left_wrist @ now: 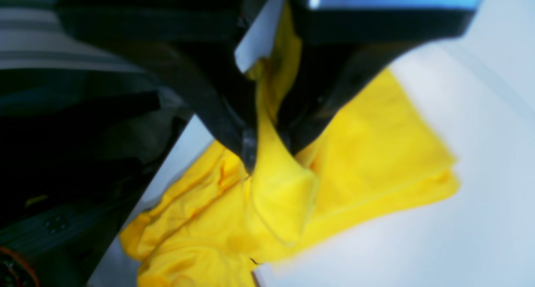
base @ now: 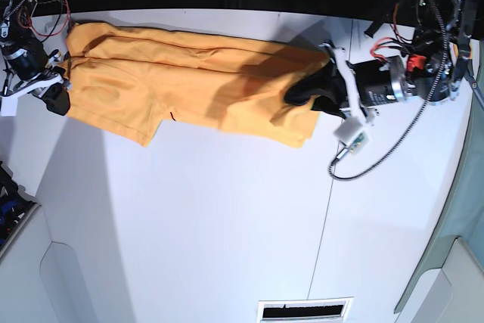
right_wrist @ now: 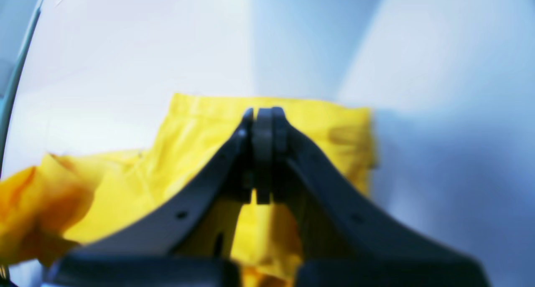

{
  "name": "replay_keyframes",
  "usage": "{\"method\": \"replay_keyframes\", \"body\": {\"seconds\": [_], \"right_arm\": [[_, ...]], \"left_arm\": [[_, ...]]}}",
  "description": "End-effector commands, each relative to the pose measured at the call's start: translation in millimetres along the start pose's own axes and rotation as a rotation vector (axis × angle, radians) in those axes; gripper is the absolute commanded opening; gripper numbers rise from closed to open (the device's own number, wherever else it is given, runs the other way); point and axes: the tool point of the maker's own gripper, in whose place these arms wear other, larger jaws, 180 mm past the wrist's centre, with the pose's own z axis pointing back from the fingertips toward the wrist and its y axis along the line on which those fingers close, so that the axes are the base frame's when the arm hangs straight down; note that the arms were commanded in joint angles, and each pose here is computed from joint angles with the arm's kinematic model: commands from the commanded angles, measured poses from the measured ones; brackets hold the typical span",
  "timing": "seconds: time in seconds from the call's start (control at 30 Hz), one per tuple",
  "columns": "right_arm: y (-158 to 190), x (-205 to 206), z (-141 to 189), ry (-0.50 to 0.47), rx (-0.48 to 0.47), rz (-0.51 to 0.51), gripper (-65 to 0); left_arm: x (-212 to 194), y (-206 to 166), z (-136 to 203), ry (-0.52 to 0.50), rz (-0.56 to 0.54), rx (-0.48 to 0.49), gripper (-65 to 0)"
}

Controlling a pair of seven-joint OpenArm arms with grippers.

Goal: Layout the t-shirt on the table in an organized manner, then fold the t-shirt properly
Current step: 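Carry the strip end with the left gripper toward the right gripper, folding it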

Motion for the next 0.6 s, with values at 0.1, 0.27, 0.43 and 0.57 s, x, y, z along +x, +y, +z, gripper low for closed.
{"method": "replay_keyframes", "body": {"seconds": [0.1,0.27,0.43,0.57], "right_arm": [[-16.4,31.6,15.7,-0.047,-0.021,0.023,-65.0],[-28.8,26.0,26.5,0.008,-0.041,0.043,-65.0],[-40.8,-4.5,39.2,0.094,-0.071,0.037,-36.8],[-39.0,-39.6,42.3,0.183,-0.061,0.034,-30.5]], "left_arm": [[3.8,-11.9,-27.8,-0.037,-0.033,-0.019,-65.0],[3.4,-4.0,-58.7,-0.066,0.057,0.004,-65.0],[16.8,-4.4,-79.0,-0.101,0.100,-0.017,-56.7],[17.5,-13.0,-91.6,-0.107,0.138,-0.041,-33.9]]}}
